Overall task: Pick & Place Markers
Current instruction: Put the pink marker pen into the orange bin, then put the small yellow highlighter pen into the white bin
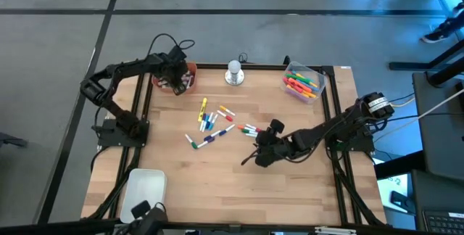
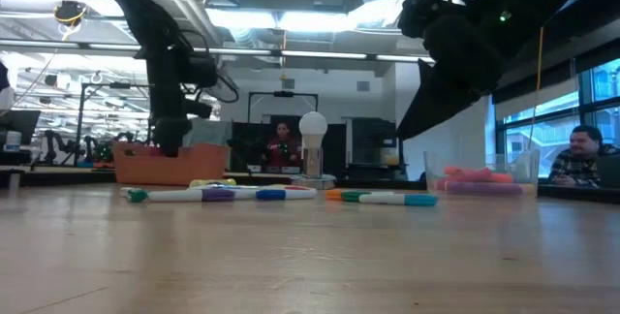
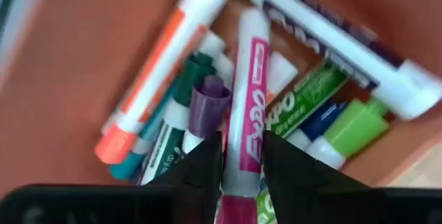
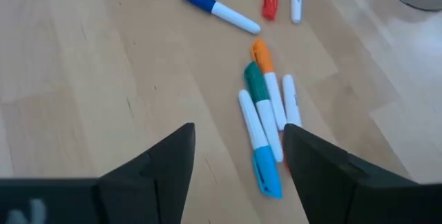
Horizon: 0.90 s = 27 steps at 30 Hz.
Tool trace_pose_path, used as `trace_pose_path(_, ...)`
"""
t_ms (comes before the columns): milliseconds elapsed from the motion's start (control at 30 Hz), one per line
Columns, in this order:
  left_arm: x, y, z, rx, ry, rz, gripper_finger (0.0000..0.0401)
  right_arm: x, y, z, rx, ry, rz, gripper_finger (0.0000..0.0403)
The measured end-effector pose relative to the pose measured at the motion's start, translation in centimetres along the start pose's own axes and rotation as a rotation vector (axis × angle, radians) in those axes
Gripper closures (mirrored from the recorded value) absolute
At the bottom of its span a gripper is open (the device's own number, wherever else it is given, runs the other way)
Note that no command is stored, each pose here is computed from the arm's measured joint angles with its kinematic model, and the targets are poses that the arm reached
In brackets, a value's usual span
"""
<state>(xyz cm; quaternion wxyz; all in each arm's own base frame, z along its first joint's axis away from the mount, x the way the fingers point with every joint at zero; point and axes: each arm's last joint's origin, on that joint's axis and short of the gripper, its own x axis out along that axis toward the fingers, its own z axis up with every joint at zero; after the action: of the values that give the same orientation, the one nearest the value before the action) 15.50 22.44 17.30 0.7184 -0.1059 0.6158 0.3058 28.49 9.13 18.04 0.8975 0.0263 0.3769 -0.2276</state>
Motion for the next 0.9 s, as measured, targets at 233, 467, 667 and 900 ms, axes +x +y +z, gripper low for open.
trace_pose_path(233, -3.0, 0.5, 0.4, -0.062, -0.164, 0.052, 0.0278, 0.0, -0.2, -0.3, 0.008, 0.013, -0.038, 0.0183)
trace_pose_path(467, -7.7, 0.1, 0.0, -0.117, -0.387, 0.045, 0.0235, 0.0, -1.0, -1.8, 0.059, 0.048, -0.128, 0.0183)
trace_pose_path(667, -10.8, -4.8, 1.6, 0.018, -0.719, -0.311, 0.0220, 1.0, -2.1, -5.7, 0.147, 0.015, -0.167, 0.0183)
trace_pose_path(900, -8.2, -14.5, 4.9, 0.209, -0.902, -0.473, 0.0228, 1.2, -2.7, -7.3, 0.297, -0.106, -0.005, 0.0183)
